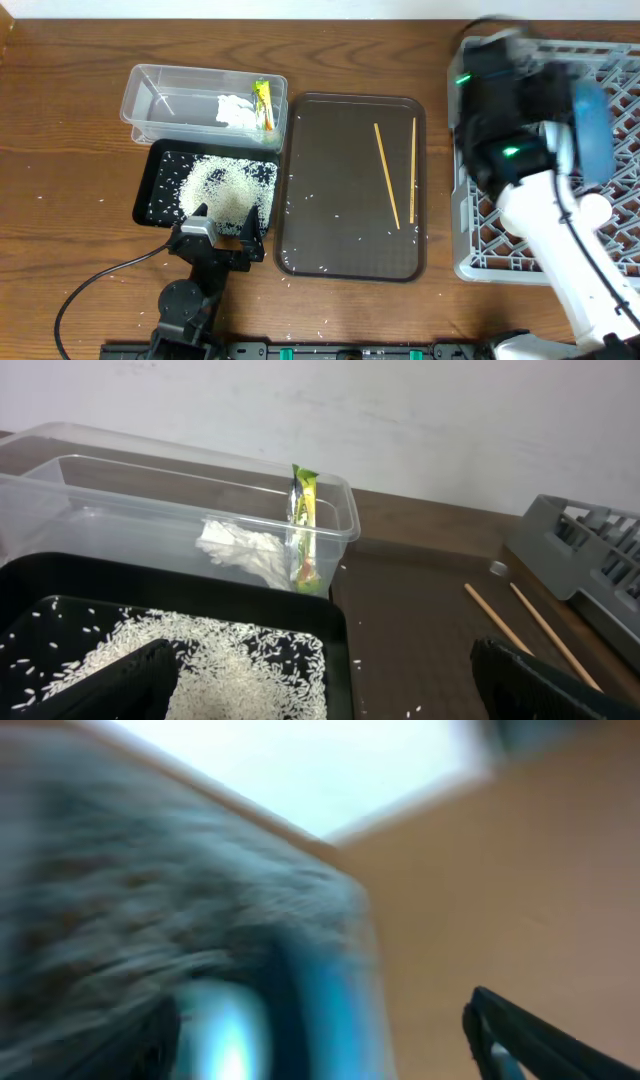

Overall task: Sort waste into correct bins and load items into the dishwasher rack
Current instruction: 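Lift the blue plate and stand it upright in the grey rack, then grasp the wooden chopsticks on the brown tray with the right gripper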

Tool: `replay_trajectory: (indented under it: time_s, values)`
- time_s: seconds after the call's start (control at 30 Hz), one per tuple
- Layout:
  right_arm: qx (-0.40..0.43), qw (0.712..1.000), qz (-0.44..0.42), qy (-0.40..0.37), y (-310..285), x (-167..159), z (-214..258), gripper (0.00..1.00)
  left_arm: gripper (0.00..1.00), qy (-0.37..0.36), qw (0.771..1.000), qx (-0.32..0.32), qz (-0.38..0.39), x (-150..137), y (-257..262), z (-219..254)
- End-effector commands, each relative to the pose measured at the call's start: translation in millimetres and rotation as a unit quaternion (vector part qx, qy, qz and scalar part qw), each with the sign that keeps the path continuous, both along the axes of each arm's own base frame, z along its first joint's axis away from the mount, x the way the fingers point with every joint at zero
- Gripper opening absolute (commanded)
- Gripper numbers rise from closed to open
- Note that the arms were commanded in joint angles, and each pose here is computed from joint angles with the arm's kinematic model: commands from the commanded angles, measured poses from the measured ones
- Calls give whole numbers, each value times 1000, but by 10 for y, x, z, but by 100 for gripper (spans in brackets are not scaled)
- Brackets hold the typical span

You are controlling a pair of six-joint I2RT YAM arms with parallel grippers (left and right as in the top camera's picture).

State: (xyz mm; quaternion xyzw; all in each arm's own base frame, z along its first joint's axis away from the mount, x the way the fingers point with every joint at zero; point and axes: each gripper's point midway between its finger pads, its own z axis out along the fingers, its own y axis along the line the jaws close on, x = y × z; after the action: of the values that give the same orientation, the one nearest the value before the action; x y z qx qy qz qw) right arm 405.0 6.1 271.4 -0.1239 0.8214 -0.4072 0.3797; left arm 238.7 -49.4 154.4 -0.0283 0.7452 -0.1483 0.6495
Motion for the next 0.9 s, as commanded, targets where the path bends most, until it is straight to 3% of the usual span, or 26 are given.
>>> replay_trajectory:
  time_s: [0.0,0.13,0.2,0.27,0.5,0.7,0.73,0.8,0.87]
  values:
    - [238,965,100,49,954,-87,-589,86,96,19,1000,12,3,4,16,-178]
    - [426,890,93,135,1596,-371,-1023,82,96,19,1000,12,3,4,16,-178]
    - [488,849,87,181,1849,-470,-1207,77,96,19,1000,12,3,4,17,-178]
    - [507,831,75,215,1970,-529,-1397,71,96,19,1000,12,3,4,16,-178]
    - [463,845,-29,265,1873,-535,-2259,57,96,19,1000,12,3,4,16,-178]
    - [440,849,-71,284,1767,-541,-2670,44,96,19,1000,12,3,4,16,-178]
    - [438,848,-76,287,1760,-553,-2712,37,96,19,1000,12,3,4,17,-178]
    - [437,844,-82,299,1760,-598,-2772,12,96,19,1000,12,3,4,17,-178]
    - [439,843,-82,301,1762,-612,-2755,1,96,19,1000,12,3,4,16,-178]
